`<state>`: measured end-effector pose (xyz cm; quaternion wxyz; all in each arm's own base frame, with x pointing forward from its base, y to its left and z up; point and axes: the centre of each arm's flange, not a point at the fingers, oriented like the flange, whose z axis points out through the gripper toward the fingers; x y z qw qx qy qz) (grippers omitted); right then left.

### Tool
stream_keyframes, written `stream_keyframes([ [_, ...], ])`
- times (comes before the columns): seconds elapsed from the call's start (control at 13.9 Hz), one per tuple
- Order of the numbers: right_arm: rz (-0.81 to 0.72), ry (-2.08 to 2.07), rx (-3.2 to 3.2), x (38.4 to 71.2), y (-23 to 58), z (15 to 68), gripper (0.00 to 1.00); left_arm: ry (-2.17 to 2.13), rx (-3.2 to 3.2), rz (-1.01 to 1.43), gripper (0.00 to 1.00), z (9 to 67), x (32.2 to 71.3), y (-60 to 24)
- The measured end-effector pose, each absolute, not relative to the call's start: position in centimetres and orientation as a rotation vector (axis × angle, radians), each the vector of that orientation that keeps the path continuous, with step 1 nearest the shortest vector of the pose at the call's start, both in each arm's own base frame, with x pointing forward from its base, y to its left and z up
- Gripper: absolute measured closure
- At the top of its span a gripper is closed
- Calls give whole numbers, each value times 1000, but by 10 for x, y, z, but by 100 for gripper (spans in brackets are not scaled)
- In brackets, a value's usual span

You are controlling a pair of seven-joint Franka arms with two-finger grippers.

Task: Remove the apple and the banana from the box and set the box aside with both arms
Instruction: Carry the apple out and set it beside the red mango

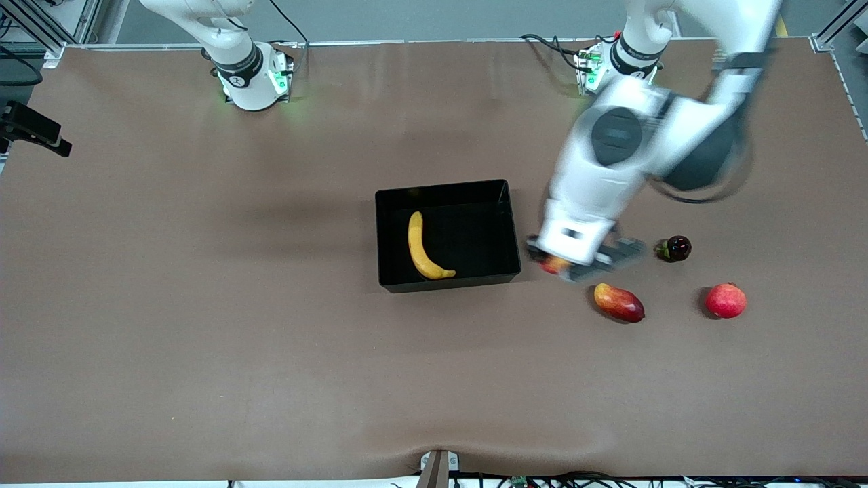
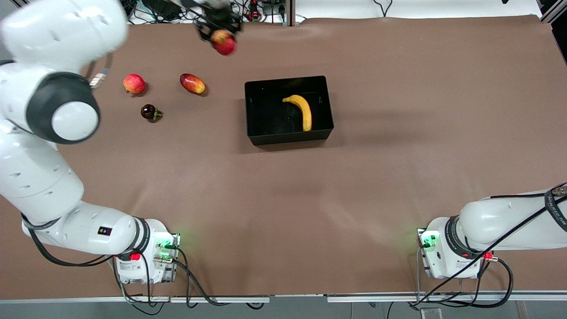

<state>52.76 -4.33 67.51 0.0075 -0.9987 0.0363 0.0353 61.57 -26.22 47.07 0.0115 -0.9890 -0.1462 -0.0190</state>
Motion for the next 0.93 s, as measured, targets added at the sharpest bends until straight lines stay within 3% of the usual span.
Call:
stream_keyframes([
  [0.22, 110, 114, -3123, 528, -43, 675, 0, -332, -3098, 23, 26, 455, 650, -143],
  [0.5, 111, 115, -3122, 528, -44, 675, 0, -319, -3109, 189, 26, 368, 673, -29],
  [0.93, 110, 115, -3122, 528, -44, 675, 0, -160, -3085, 214, 26, 238, 686, 23],
])
